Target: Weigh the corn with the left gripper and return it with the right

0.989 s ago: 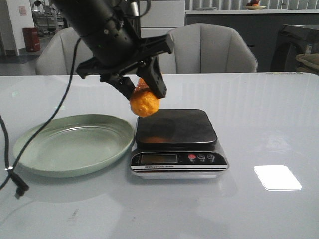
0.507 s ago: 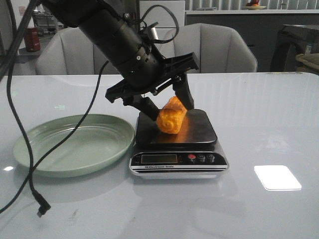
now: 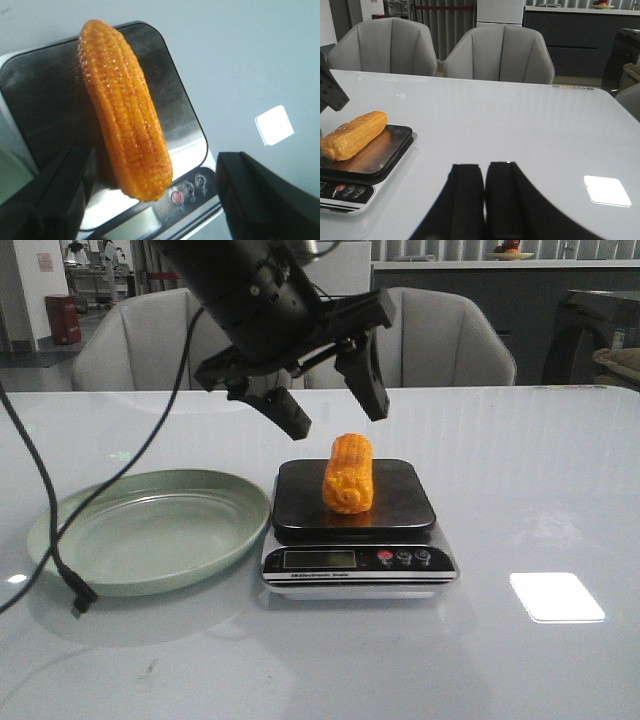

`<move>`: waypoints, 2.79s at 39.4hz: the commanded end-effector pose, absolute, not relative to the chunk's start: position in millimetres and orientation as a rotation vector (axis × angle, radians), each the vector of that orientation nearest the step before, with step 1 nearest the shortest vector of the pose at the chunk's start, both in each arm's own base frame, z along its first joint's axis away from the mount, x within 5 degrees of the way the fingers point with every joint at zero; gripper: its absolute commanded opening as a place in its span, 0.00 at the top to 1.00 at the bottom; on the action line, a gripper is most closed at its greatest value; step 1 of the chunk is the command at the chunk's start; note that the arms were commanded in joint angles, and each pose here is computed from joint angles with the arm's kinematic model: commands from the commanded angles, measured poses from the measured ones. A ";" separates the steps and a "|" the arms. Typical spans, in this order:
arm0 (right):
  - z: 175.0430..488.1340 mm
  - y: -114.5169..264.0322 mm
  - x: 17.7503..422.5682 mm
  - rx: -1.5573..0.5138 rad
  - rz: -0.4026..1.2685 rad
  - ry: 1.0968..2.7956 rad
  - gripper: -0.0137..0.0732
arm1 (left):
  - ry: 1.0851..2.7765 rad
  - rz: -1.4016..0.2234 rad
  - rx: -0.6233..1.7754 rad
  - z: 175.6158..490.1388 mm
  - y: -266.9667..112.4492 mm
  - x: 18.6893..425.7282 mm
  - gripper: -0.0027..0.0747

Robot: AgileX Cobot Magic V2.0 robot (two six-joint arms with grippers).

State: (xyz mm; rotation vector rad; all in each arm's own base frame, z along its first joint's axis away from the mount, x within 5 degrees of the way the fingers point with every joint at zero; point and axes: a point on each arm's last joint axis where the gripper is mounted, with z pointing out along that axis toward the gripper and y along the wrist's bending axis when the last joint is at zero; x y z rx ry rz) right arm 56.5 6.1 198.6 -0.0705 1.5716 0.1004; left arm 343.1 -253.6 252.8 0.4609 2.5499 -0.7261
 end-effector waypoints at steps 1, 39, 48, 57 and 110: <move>203.4 5.9 55.1 -0.074 0.091 1.480 0.64 | 2.417 -0.735 0.467 299.3 -239.4 324.7 0.27; 203.4 5.9 55.1 -0.074 0.091 1.480 0.64 | 1.927 -0.473 0.562 332.9 -62.2 85.5 0.28; 203.4 5.9 55.1 -0.074 0.091 1.480 0.64 | 1.838 -0.463 0.559 308.3 -37.2 46.5 0.53; 203.4 5.9 55.1 -0.074 0.091 1.480 0.64 | 1.717 -0.480 0.525 289.8 -24.3 26.4 0.80; 296.1 8.8 87.4 -0.064 0.094 1.727 0.64 | 1.674 -0.486 0.514 290.5 -20.2 19.7 0.80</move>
